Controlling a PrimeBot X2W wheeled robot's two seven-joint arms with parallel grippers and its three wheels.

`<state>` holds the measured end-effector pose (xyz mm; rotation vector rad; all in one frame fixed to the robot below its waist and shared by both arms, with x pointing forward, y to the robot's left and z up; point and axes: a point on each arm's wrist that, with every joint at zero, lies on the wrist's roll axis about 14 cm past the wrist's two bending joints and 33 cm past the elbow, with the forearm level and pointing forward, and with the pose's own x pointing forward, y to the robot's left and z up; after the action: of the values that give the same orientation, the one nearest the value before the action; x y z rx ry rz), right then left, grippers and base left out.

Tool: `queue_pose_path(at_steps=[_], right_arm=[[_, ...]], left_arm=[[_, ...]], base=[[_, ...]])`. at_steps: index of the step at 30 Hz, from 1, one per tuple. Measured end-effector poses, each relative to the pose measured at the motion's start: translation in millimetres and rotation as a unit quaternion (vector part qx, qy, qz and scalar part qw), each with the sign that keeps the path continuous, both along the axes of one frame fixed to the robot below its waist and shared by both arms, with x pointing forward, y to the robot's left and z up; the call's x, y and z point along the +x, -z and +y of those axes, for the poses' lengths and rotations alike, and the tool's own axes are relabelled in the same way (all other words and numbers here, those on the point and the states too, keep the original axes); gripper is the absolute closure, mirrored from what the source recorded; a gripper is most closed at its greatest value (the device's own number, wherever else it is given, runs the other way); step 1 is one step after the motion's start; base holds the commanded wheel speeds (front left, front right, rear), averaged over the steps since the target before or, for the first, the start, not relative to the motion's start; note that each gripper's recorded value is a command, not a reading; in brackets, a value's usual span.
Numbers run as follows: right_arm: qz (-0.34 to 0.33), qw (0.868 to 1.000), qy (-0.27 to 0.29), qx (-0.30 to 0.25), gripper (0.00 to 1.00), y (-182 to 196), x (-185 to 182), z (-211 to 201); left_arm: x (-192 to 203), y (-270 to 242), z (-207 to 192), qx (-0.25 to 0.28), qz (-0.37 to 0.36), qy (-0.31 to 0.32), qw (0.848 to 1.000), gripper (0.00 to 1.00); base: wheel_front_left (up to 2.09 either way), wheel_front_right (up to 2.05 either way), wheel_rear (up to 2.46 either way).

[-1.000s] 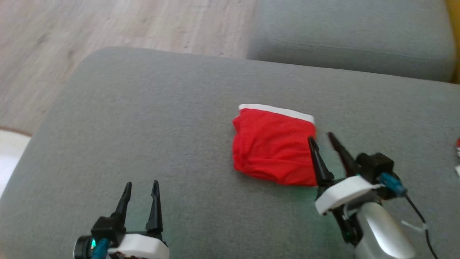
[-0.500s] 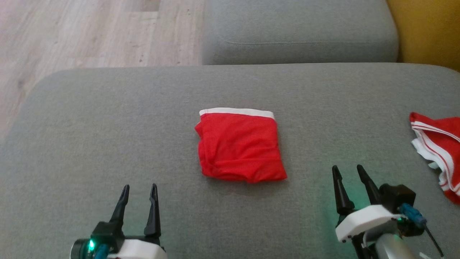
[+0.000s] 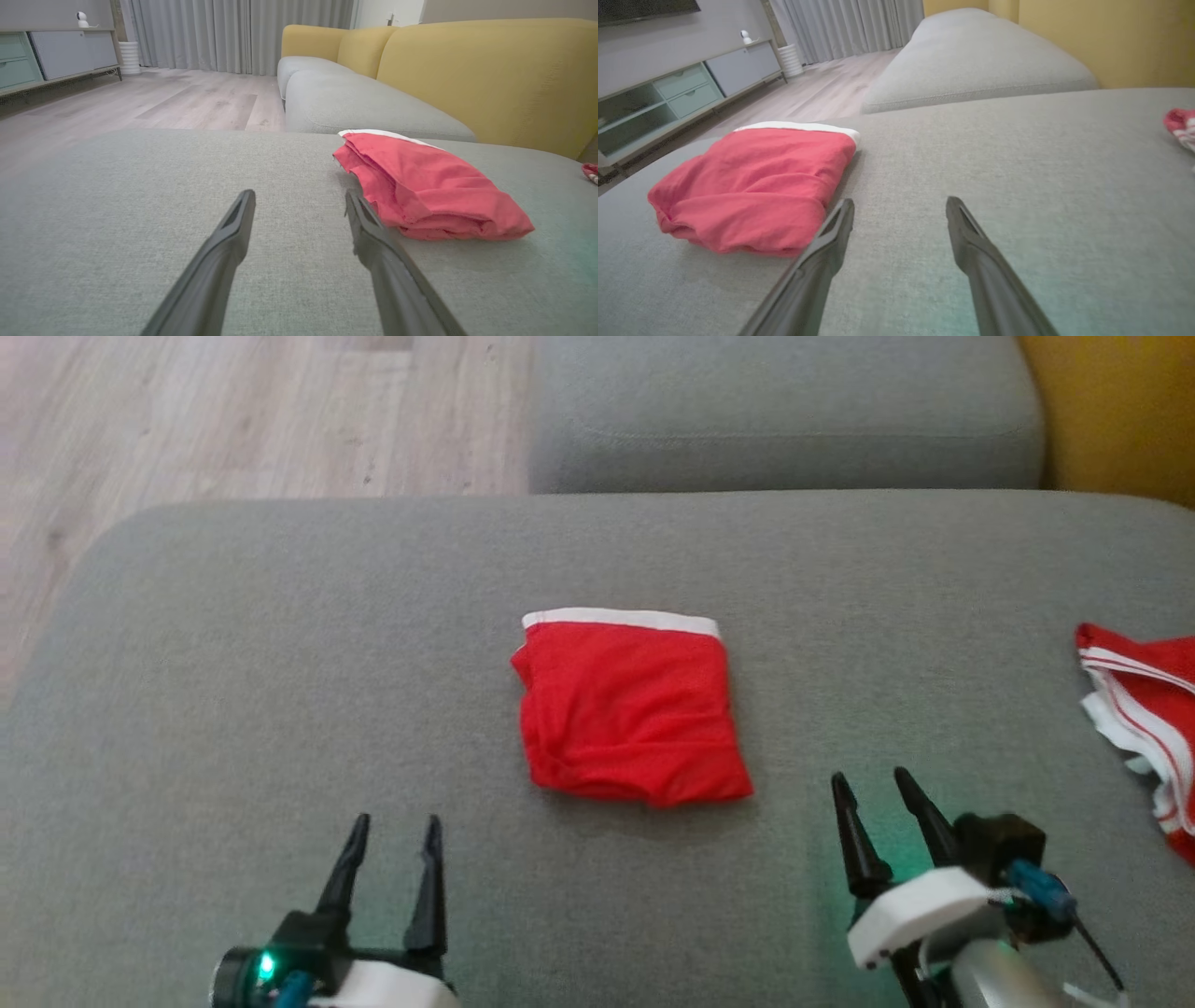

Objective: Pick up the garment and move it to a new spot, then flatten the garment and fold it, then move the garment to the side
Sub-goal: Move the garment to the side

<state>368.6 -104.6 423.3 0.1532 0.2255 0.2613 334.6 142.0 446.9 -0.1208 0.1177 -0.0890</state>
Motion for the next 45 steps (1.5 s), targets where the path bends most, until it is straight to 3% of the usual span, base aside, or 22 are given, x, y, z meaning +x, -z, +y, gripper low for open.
queue_pose_path(at_steps=[9, 19, 21, 29, 37, 45], right_arm=[[-0.016, 0.997, -0.078, 0.001, 0.0, -15.9, 59.2, 59.5], [0.097, 0.987, -0.124, -0.026, 0.0, 50.1, 65.3, 93.1], [0.102, 0.987, -0.125, -0.021, 1.0, 53.7, 69.1, 96.9], [0.067, 0.995, -0.073, 0.002, 1.0, 32.5, 87.1, 68.2], [0.071, 0.997, 0.023, -0.001, 1.0, 35.6, 42.5, -14.1], [0.067, 0.99, 0.127, 0.004, 1.0, 29.9, -4.6, -85.2]], left_arm=[[-2.6, 7.4, 1.1, -0.008, 0.015, -0.005, 1.0, 0.0], [-14.5, 20.0, 28.9, -0.008, 0.04, -0.055, 0.998, 0.0], [-15.9, 23.6, 32.5, -0.007, 0.047, -0.062, 0.997, 0.0], [-0.8, 25.8, 21.0, -0.012, 0.049, -0.042, 0.998, 0.0], [29.6, 20.4, -49.4, -0.027, 0.035, 0.077, 0.996, 0.0], [40.0, 14.0, -138.7, -0.045, 0.027, 0.218, 0.975, 0.0]], base=[[0.0, 0.0, 0.0], [0.0, 0.0, 0.0], [0.0, 0.0, 0.0], [0.0, 0.0, 0.0], [0.0, 0.0, 0.0], [0.0, 0.0, 0.0]])
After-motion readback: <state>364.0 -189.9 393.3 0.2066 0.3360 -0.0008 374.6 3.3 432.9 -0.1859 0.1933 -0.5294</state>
